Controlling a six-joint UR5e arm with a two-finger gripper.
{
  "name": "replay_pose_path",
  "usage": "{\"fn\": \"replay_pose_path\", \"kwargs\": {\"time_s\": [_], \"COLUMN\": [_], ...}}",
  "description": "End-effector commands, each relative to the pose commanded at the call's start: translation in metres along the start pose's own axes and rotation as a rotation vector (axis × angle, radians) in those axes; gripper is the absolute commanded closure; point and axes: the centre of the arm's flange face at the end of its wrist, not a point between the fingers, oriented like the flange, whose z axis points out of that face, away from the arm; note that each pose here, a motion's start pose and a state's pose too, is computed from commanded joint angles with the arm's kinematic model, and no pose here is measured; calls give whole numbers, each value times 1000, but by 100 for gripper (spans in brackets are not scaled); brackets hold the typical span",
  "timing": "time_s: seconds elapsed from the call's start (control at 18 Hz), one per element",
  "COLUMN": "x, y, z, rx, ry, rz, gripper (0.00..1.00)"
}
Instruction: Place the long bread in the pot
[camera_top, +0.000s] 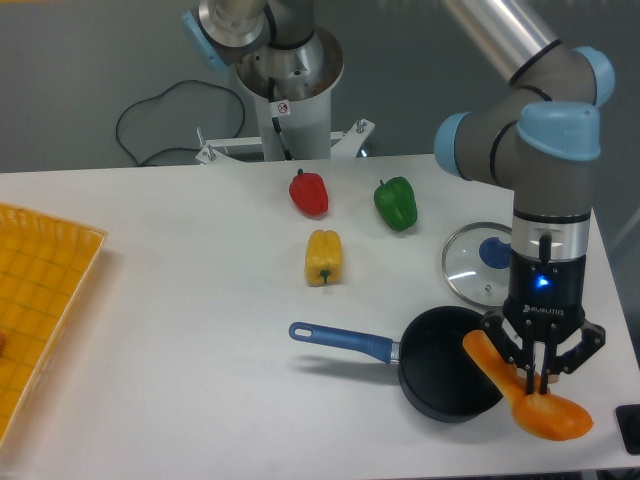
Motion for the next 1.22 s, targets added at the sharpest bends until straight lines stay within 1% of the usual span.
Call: {"fn": "replay_pose_path", "kwargs": {"time_s": [0.33,0.78,0.94,1.22], "x": [6,15,25,38], "y": [15,27,37,49], "z": [24,36,43,49], "rx": [-23,-43,-58,-76], "ry": [31,56,82,109], "rz": [-10,-18,20,36], "gripper": [80,76,76,76]}}
